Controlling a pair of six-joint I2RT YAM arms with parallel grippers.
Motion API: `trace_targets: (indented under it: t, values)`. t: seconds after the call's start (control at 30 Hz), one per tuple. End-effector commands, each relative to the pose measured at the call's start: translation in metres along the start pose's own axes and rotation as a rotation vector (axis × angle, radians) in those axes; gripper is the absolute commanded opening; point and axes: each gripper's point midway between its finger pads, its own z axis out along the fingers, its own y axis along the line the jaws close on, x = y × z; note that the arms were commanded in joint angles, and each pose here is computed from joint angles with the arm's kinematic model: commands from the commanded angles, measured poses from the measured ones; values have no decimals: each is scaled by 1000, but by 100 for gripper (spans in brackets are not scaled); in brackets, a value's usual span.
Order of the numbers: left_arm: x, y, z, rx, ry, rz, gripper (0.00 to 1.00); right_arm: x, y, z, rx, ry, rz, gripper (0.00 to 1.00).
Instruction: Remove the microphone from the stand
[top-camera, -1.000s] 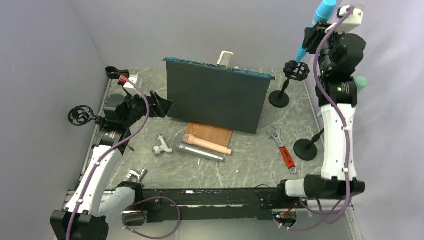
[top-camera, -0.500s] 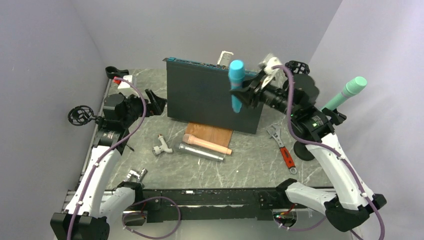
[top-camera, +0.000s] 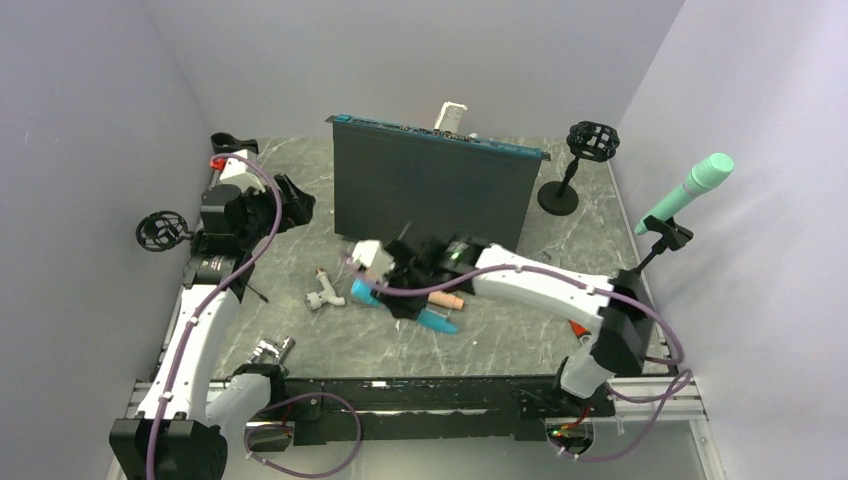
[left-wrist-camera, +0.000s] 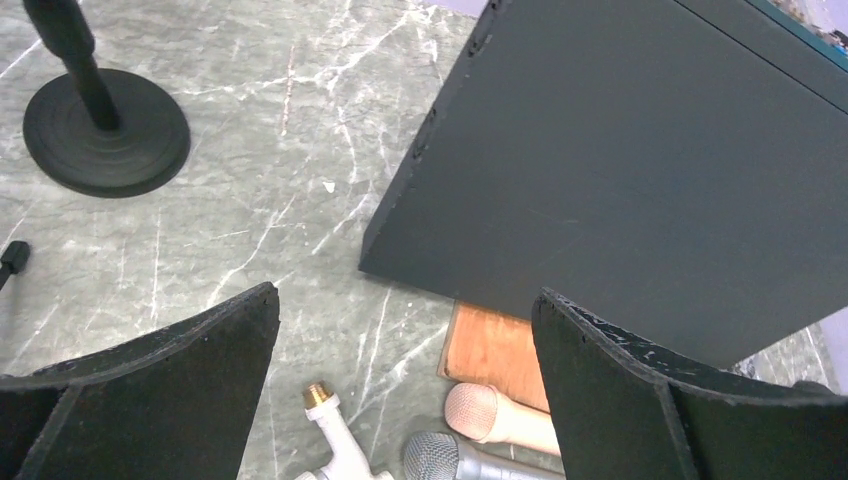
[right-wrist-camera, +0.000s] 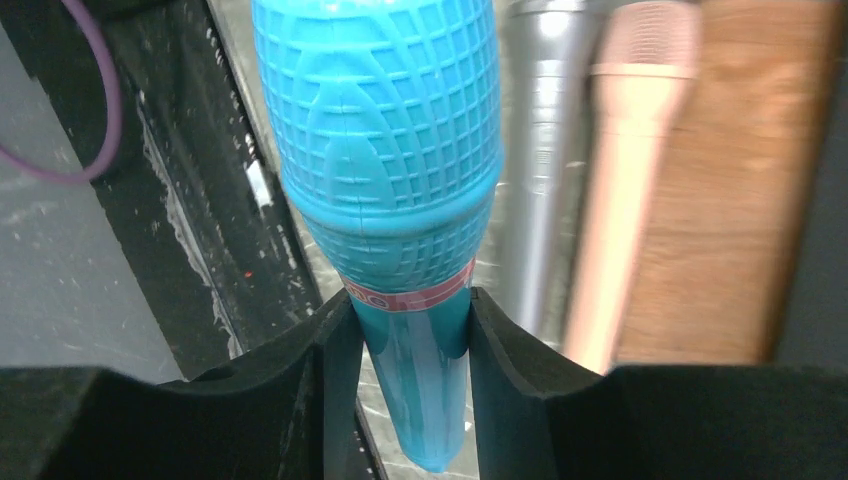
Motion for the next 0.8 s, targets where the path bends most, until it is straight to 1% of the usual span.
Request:
trace_targets:
  t: [0.0, 0.13, 0.23, 0.33, 0.47, 0.57, 0.6, 0.67, 0.77]
  values:
    - [-20, -1, -1, 11, -44, -33, 99, 17, 28, 28, 18, 143, -103, 0]
    - [-19, 0, 1, 10, -41, -31, 99, 32, 48, 70, -32, 277, -129, 0]
    - [-19, 2, 0, -2, -44, -25, 99, 42, 50, 91, -30, 341, -137, 0]
    - [-20, 1, 0, 0, -45, -25, 99, 56, 40, 100, 12, 382, -153, 0]
    - [-19, -2, 1, 19, -43, -29, 99, 73, 16, 110, 133, 446, -181, 0]
    - [-19, -2, 1, 23, -43, -29, 99, 77, 1, 115, 214, 478, -203, 5]
    - [-19, -3, 0, 23, -42, -30, 99, 76, -1, 117, 227, 476, -207, 8]
    - [-19, -3, 0, 26, -44, -30, 99, 71, -4, 123, 237, 457, -213, 18]
    - [-19, -3, 0, 26, -45, -30, 99, 64, -11, 128, 276, 429, -213, 29]
